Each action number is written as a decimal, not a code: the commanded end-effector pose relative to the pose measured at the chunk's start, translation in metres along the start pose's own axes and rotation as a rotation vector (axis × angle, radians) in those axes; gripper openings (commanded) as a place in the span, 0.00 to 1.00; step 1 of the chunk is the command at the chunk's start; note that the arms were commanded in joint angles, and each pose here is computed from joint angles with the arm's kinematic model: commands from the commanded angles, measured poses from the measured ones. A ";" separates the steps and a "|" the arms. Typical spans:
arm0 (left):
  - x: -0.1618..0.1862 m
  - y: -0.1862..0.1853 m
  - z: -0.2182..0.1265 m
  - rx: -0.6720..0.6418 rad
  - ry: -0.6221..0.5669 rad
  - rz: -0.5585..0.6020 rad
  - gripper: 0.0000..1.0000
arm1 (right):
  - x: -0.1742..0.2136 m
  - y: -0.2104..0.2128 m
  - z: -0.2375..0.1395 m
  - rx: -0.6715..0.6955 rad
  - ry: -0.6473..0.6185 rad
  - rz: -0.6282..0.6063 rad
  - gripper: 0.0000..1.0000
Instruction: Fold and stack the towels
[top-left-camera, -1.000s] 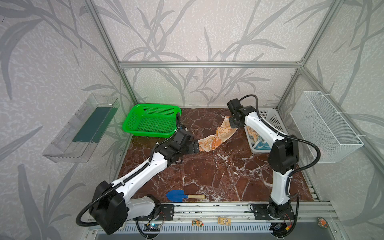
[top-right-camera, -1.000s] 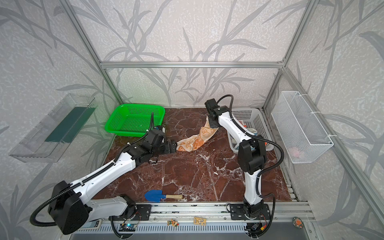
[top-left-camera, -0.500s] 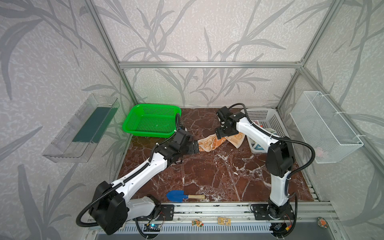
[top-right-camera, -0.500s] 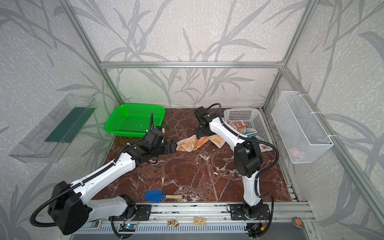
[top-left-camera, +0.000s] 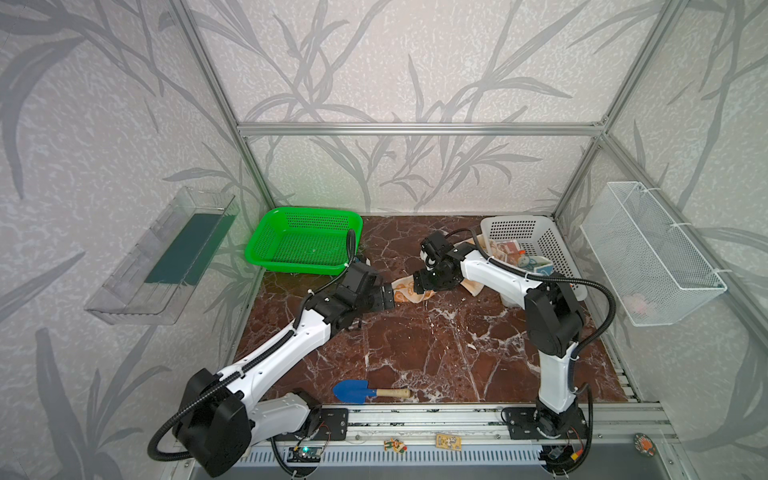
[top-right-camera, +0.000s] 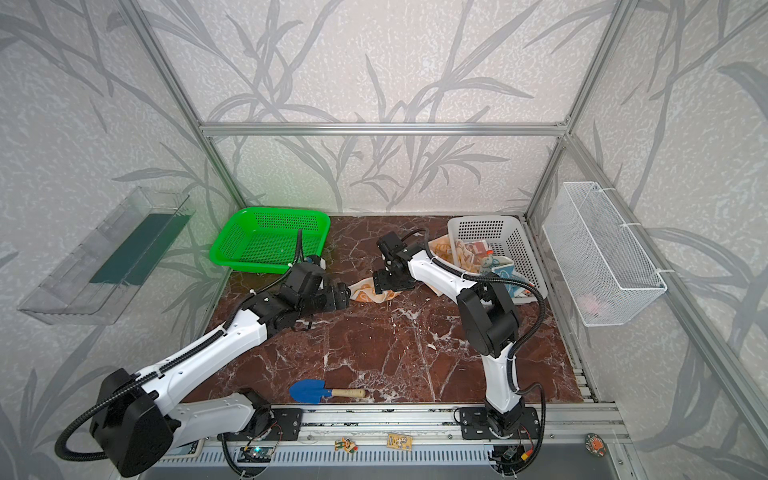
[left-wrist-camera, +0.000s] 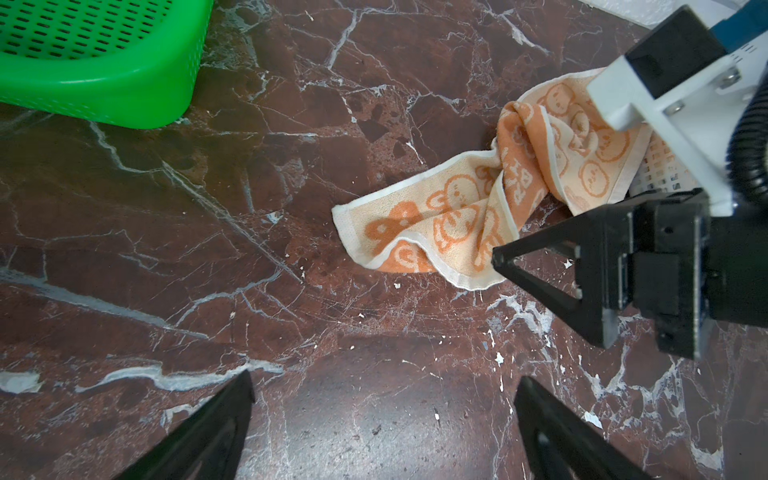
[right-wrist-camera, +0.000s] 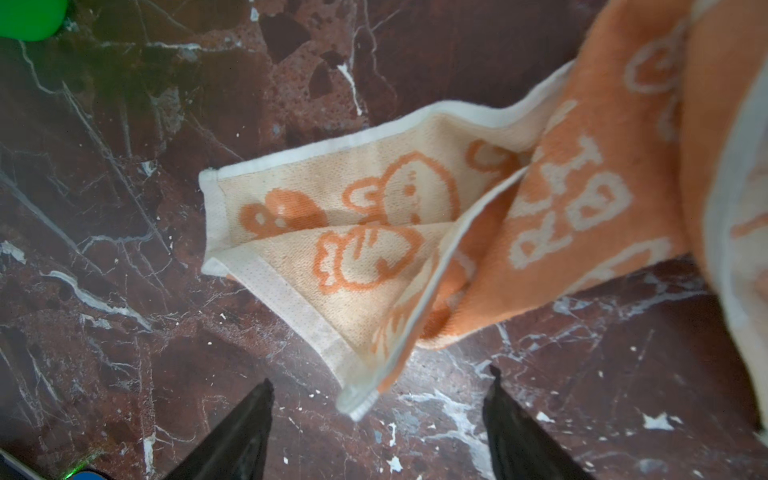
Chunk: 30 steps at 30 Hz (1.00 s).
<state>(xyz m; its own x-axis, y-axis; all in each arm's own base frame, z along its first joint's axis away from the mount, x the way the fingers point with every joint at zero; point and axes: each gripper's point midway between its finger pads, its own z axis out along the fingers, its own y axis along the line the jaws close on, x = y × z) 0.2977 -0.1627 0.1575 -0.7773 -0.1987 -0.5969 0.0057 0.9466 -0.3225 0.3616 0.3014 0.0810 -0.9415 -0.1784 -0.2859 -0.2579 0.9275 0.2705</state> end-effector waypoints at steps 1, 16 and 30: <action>0.000 0.005 -0.004 -0.005 -0.013 -0.019 0.99 | 0.000 0.003 0.007 0.018 0.021 -0.002 0.77; 0.021 -0.004 0.022 0.024 0.118 0.000 0.99 | 0.029 -0.048 -0.013 0.153 0.020 0.011 0.06; 0.071 -0.050 0.075 0.146 0.461 0.017 0.81 | 0.093 -0.111 -0.019 0.132 0.039 0.142 0.04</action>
<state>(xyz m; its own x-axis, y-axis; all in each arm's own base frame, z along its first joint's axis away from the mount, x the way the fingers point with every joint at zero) 0.3003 -0.2256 0.0740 -0.9592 -0.0702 -0.2738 0.0435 0.9205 -0.3883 0.2932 0.1696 0.0311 -0.9839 -0.0577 -0.1693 -0.0822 0.9865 0.1417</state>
